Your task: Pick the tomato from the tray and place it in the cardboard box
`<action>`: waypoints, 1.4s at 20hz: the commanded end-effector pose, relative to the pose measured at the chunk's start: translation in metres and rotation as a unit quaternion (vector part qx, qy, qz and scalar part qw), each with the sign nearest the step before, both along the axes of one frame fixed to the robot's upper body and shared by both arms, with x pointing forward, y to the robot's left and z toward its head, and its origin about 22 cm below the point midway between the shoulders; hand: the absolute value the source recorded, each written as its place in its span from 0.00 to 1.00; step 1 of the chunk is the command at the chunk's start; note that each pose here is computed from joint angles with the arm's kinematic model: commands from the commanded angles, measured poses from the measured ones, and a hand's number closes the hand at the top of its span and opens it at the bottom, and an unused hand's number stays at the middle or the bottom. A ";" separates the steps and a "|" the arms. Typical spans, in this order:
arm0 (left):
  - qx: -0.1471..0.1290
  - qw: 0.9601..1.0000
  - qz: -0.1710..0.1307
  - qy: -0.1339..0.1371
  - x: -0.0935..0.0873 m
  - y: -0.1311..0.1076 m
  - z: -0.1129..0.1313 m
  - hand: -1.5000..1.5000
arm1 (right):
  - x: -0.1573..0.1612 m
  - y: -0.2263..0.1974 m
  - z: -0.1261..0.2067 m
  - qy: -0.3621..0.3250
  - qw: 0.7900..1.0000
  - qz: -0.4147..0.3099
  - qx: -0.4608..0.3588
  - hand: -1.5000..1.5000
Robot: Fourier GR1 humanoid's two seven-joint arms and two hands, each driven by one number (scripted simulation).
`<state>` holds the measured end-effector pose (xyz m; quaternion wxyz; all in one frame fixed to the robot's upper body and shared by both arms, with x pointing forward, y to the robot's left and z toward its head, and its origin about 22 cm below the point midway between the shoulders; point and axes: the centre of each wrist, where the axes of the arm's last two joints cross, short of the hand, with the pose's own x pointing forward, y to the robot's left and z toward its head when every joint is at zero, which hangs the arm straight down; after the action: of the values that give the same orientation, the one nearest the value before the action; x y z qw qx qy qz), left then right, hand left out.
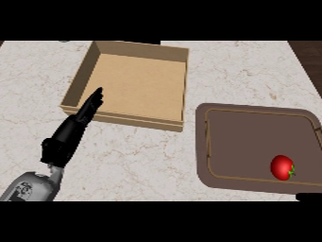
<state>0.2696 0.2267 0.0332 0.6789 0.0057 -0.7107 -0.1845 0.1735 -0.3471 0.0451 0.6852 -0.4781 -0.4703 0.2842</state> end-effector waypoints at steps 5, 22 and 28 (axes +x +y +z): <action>-0.007 1.000 -0.022 0.000 0.013 -0.010 0.014 0.50 | -0.010 0.062 0.093 0.108 0.993 -0.020 0.035 0.00; -0.005 1.000 -0.028 0.003 -0.008 -0.034 -0.006 0.50 | 0.035 0.065 0.054 0.152 0.982 -0.085 0.073 0.00; -0.005 1.000 -0.018 -0.005 0.008 -0.011 0.000 0.50 | 0.043 0.074 0.024 0.140 0.984 -0.088 0.069 0.00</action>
<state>0.2786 0.2079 0.0360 0.6726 -0.0130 -0.7122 -0.2005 0.2050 -0.2732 0.0861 0.7908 -0.4174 -0.3634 0.2615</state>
